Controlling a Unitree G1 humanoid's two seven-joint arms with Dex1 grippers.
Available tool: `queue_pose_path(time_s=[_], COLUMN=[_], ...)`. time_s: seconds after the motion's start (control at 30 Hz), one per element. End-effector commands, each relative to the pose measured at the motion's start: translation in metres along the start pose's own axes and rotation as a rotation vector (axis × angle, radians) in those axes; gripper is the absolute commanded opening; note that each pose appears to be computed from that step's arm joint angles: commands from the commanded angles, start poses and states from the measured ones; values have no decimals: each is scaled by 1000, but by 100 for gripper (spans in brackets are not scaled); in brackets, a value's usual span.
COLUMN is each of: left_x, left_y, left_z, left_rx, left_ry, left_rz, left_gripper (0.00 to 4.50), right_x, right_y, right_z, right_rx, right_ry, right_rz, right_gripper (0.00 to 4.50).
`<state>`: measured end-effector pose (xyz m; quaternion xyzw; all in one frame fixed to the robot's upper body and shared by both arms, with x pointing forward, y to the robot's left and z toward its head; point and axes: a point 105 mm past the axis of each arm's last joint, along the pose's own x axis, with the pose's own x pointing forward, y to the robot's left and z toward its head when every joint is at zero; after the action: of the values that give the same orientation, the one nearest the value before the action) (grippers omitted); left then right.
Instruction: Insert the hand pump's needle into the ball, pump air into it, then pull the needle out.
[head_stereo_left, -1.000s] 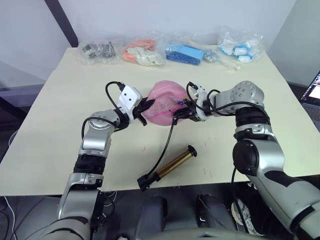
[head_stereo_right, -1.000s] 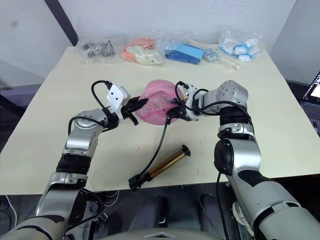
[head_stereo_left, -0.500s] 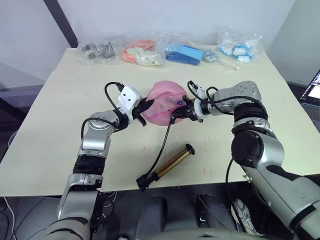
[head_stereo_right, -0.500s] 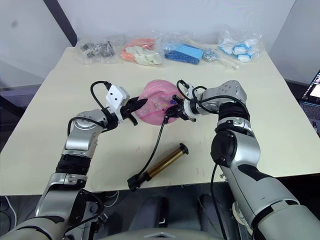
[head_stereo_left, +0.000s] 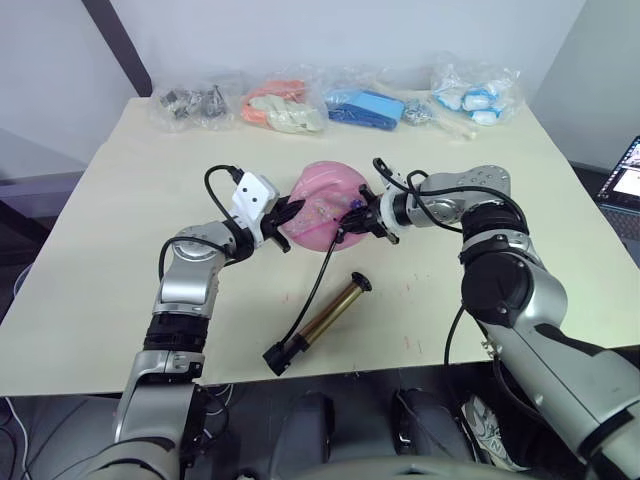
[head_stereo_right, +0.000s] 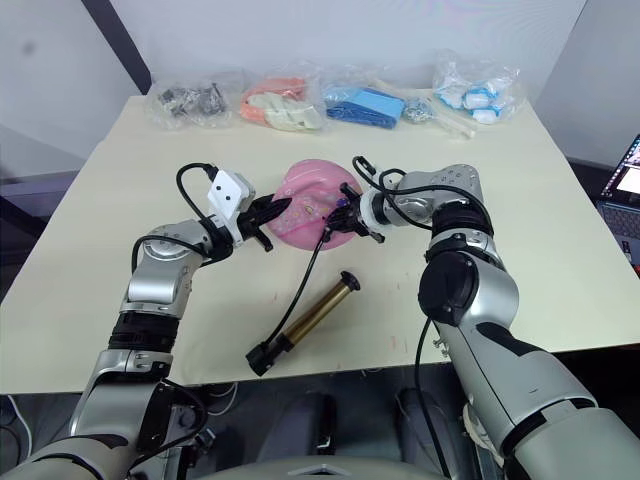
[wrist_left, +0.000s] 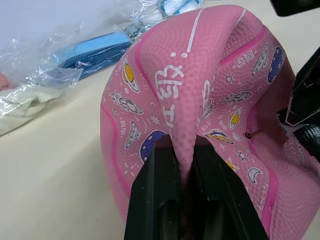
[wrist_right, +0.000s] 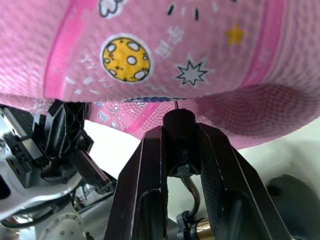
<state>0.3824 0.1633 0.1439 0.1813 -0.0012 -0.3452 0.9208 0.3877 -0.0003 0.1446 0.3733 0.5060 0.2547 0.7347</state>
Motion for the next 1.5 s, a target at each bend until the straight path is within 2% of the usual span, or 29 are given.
queue_pose_path(time_s=[0.03,0.63,1.5], left_x=[11,12,12], left_y=[-38,-50,-61], left_z=[-23,-32,-42], left_rx=[-58,-193,-243], left_ry=[71,138,186], left_rz=[-145,-207,-243], left_gripper=[3,3,3], right_x=[-4,14,46], right_y=[24,34,46], right_z=[16,12,-1], right_rx=[-15,-3,2], right_ry=[-95,-132,-179], right_rz=[56,51,33], right_gripper=[36,36,36])
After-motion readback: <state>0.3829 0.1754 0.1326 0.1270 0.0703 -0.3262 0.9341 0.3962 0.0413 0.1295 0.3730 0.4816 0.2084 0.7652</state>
